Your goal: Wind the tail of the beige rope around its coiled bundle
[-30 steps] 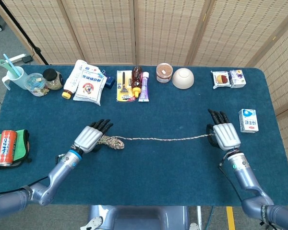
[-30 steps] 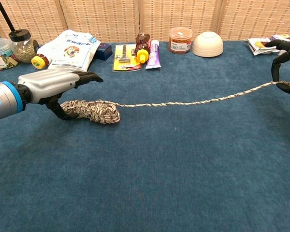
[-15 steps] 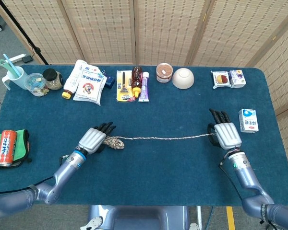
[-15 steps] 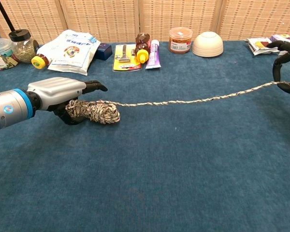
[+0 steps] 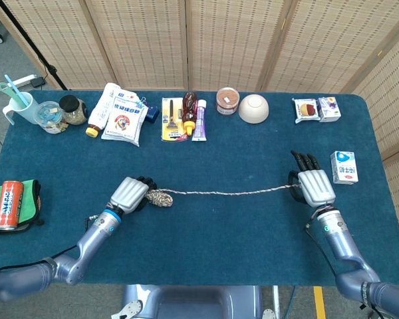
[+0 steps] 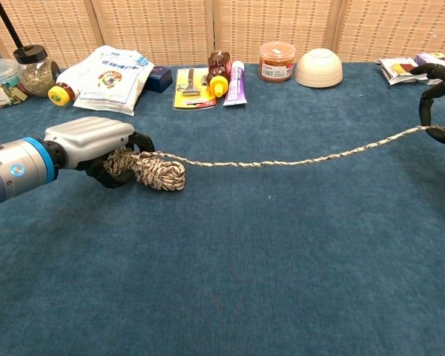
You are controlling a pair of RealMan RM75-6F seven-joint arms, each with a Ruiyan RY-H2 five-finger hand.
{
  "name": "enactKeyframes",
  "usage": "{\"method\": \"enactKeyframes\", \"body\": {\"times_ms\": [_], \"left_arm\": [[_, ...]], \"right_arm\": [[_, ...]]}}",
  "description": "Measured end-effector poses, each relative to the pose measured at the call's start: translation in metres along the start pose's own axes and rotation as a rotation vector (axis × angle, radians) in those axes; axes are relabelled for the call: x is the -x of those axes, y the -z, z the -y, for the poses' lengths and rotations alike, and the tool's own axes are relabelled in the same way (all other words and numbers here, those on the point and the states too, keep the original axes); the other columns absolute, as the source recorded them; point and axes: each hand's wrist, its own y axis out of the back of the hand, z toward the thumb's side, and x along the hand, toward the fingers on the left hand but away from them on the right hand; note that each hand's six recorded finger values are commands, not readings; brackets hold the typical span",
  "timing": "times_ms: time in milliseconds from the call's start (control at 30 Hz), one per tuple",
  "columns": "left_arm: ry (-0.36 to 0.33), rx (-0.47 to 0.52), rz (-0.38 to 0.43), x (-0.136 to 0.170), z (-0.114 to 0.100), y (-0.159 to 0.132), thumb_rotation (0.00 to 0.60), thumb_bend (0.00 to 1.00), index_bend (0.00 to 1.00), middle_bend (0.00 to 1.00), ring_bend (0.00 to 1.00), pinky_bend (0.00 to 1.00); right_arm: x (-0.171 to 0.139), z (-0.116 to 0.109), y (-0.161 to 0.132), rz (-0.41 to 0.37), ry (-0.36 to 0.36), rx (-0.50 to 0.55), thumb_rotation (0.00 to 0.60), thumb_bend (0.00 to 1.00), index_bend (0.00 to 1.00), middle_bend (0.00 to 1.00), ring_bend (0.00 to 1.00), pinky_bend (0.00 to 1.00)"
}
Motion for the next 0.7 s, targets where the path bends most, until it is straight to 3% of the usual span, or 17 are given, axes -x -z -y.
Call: {"method": "enactKeyframes", "body": {"times_ms": [233, 433, 700], "left_arm": [[-0.025, 0.026, 0.001, 0.001, -0.005, 0.002, 0.6, 0.57, 0.5, 0.4, 0.36, 0.56], [-0.06, 0.117, 0.012, 0.0, -0.017, 0.002, 0.6, 0.57, 0.5, 0.4, 0.36, 0.56], [-0.117, 0.245, 0.043, 0.001, -0.055, 0.001, 0.6, 0.56, 0.5, 0.4, 0.36, 0.56]], "right_arm": [[-0.002, -0.001, 0.0, -0.004, 0.005, 0.001, 0.6, 0.58, 0.62, 0.0, 0.0, 0.0], [-0.007, -0.006, -0.006, -0.027, 0.012, -0.005, 0.6, 0.58, 0.63, 0.0, 0.0, 0.0], [-0.013, -0.008, -0.015, -0.047, 0.003, -0.016, 0.6, 0.58, 0.63, 0.0, 0.0, 0.0]]}}
